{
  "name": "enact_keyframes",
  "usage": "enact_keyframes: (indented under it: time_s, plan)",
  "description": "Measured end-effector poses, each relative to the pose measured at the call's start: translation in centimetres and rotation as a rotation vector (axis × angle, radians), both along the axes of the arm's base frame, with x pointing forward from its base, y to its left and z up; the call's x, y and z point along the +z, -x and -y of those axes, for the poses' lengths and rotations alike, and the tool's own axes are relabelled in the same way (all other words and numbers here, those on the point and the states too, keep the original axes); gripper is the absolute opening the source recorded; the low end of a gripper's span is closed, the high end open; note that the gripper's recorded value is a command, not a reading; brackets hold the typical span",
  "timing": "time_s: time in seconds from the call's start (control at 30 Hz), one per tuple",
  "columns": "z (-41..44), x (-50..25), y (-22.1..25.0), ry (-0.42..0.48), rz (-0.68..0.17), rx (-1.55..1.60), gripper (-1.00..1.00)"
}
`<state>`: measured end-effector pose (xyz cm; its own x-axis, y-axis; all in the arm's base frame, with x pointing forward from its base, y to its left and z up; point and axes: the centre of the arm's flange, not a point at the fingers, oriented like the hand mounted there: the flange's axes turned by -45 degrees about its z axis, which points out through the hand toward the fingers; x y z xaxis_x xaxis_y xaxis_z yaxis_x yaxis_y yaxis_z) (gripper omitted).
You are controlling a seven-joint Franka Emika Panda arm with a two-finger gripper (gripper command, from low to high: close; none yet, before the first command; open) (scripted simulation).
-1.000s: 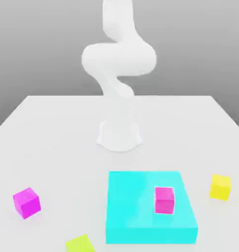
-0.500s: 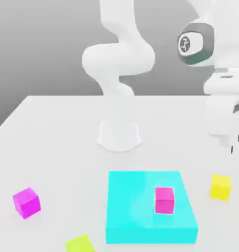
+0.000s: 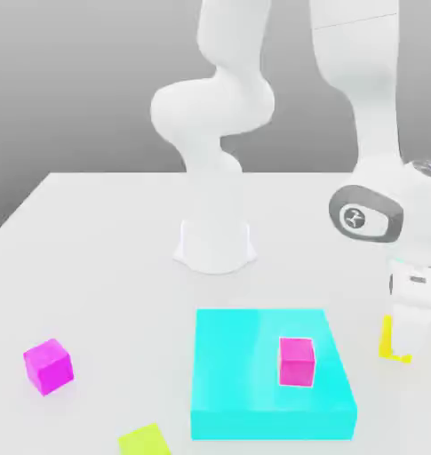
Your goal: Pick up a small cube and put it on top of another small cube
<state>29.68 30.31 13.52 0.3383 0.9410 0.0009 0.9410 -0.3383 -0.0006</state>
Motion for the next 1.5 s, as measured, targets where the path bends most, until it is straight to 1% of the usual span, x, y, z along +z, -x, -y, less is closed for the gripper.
enact_keyframes:
  time_s: [0.1, 0.3, 0.37, 0.47, 0.67, 0.77, 0.87, 1.0, 1.1, 1.2, 1.27, 1.43, 1.47, 1.5]
  plan:
    - [0.0, -0.2, 0.0, 0.0, 0.0, 0.001, -1.0]
    - [0.0, 5.4, -0.2, 0.003, -0.002, -0.003, -1.0]
    - [0.2, 5.9, -2.5, 0.016, -0.02, -0.038, -1.0]
    - [2.2, 6.2, -7.5, 0.037, -0.048, -0.125, -1.0]
    - [14.7, 7.6, -17.6, 0.058, -0.078, -0.381, -1.0]
    - [22.1, 8.4, -19.2, 0.054, -0.074, -0.497, -1.0]
    - [29.6, 9.2, -19.1, 0.046, -0.063, -0.61, -1.0]
    - [39.5, 10.1, -17.0, 0.033, -0.047, -0.768, -1.0]
    - [47.5, 10.7, -13.6, 0.021, -0.033, -0.91, -1.0]
    - [54.5, 11.3, -8.8, 0.008, -0.019, -1.055, -1.0]
    - [56.2, 11.0, -6.7, 0.002, -0.007, -1.094, -1.0]
    - [55.9, 5.9, -6.5, 0.0, -0.001, -1.087, -1.0]
    - [55.9, 5.1, -6.4, 0.0, -0.002, -1.087, 1.0]
    - [55.9, 5.1, -6.4, 0.0, -0.002, -1.087, 1.0]
